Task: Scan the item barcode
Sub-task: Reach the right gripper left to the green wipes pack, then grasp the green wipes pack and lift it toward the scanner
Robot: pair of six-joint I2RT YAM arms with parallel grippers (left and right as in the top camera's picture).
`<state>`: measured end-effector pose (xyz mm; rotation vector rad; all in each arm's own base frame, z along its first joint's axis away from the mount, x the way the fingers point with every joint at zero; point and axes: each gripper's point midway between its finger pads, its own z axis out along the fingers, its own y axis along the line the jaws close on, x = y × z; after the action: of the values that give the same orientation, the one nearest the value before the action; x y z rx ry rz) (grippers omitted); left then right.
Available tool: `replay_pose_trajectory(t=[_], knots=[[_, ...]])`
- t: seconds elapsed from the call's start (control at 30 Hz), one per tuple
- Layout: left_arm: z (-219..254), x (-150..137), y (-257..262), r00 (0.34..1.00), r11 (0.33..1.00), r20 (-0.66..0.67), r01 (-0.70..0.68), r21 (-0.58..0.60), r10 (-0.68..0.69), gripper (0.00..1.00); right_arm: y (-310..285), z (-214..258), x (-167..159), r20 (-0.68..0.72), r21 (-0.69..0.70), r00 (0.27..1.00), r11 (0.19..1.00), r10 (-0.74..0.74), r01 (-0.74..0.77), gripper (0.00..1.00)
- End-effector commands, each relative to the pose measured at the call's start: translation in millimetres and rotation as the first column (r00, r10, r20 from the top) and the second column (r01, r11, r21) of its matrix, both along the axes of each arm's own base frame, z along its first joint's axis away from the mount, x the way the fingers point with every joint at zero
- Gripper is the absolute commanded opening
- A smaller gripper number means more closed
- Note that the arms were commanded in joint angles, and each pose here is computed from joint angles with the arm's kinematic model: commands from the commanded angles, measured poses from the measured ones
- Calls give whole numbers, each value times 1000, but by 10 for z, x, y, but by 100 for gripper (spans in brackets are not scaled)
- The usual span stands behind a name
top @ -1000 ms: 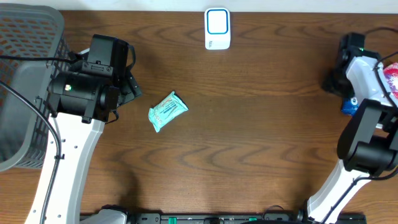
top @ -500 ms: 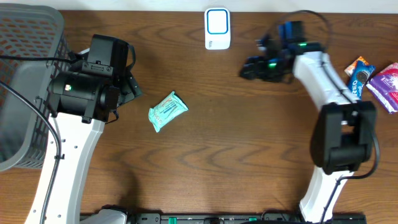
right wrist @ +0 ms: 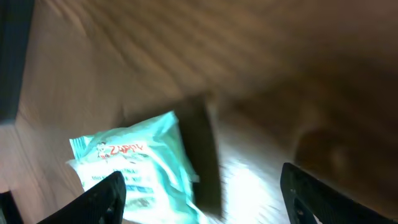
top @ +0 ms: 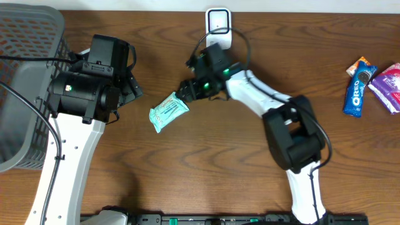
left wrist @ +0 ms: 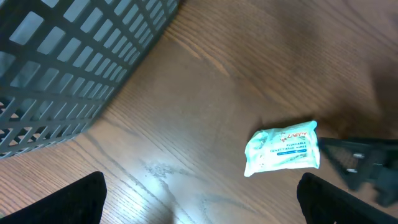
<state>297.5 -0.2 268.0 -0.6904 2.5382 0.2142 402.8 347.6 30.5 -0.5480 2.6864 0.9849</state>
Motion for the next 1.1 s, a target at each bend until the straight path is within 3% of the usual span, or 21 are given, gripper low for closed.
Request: replay_pose_trajectory(t=[0.0, 0.3, 0.33, 0.4, 0.47, 0.73, 0.9, 1.07], knots=[[22, 7, 41, 1000, 1000, 1, -2, 23, 2, 98, 130, -106, -114, -65, 9, 998, 1000, -12, 13, 73], [22, 7, 41, 1000, 1000, 1, -2, 23, 2, 98, 320, -302, -426, -181, 36, 982, 999, 44, -38, 56], [22, 7, 41, 1000, 1000, 1, -2, 23, 2, 98, 324, -336, -452, -197, 35, 979, 999, 44, -37, 49], [22, 8, 40, 1000, 1000, 1, -2, 23, 2, 98, 339, -351, -494, -219, 46, 974, 998, 53, -44, 22], [22, 7, 41, 1000, 1000, 1, -2, 23, 2, 98, 344, -346, -513, -230, 54, 972, 997, 58, -47, 1], [22, 7, 41, 1000, 1000, 1, -2, 23, 2, 98, 180, -64, -272, -147, 35, 989, 999, 0, 5, 1], [22, 7, 41, 1000, 1000, 1, -2, 23, 2, 98, -273, 354, 52, 47, -126, 989, 982, -138, 143, 1], [22, 7, 41, 1000, 1000, 1, -2, 23, 2, 98, -815, 810, 144, 238, -307, 948, 910, -211, 279, 1]])
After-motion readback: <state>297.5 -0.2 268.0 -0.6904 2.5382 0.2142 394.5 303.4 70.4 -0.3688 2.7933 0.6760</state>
